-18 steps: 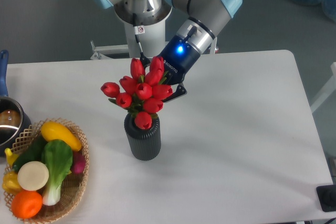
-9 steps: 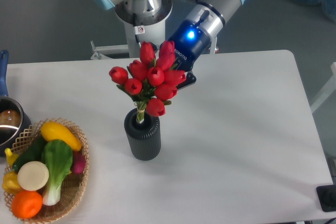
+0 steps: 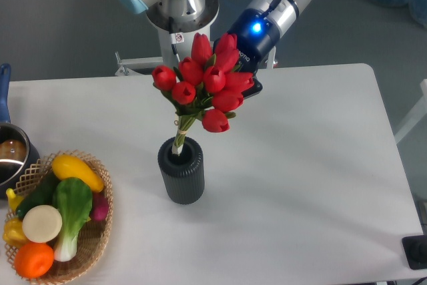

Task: Pick up the flowers from the vase
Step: 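Lift the gripped tulips straight up out of the grey vase, then carry the tulip bouquet up and away from the vase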

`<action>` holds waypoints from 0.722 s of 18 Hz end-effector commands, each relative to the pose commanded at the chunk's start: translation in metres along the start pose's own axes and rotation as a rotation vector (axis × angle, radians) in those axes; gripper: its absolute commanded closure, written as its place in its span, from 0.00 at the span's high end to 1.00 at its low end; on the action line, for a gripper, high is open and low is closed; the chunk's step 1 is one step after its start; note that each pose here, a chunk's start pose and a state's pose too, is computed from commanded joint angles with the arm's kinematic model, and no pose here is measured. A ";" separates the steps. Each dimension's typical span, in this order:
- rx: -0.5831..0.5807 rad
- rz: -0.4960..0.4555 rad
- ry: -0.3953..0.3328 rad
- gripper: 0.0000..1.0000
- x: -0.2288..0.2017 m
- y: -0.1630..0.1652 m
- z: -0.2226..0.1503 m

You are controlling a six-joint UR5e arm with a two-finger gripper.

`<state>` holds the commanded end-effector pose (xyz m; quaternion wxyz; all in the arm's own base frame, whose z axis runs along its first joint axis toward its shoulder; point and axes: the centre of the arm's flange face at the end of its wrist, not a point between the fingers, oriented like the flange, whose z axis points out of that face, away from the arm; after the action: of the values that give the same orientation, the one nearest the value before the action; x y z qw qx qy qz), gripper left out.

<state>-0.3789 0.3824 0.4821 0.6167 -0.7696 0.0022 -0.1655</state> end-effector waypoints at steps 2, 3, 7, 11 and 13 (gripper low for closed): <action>0.017 0.013 -0.010 0.25 -0.005 -0.010 -0.009; 0.023 0.018 -0.017 0.25 -0.008 -0.016 -0.014; 0.032 0.031 -0.061 0.25 -0.022 -0.037 -0.034; 0.020 0.087 -0.107 0.25 -0.048 -0.044 -0.049; -0.045 0.154 -0.165 0.25 -0.056 -0.044 -0.052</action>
<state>-0.4545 0.3553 0.5195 0.6083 -0.7918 0.0142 -0.0535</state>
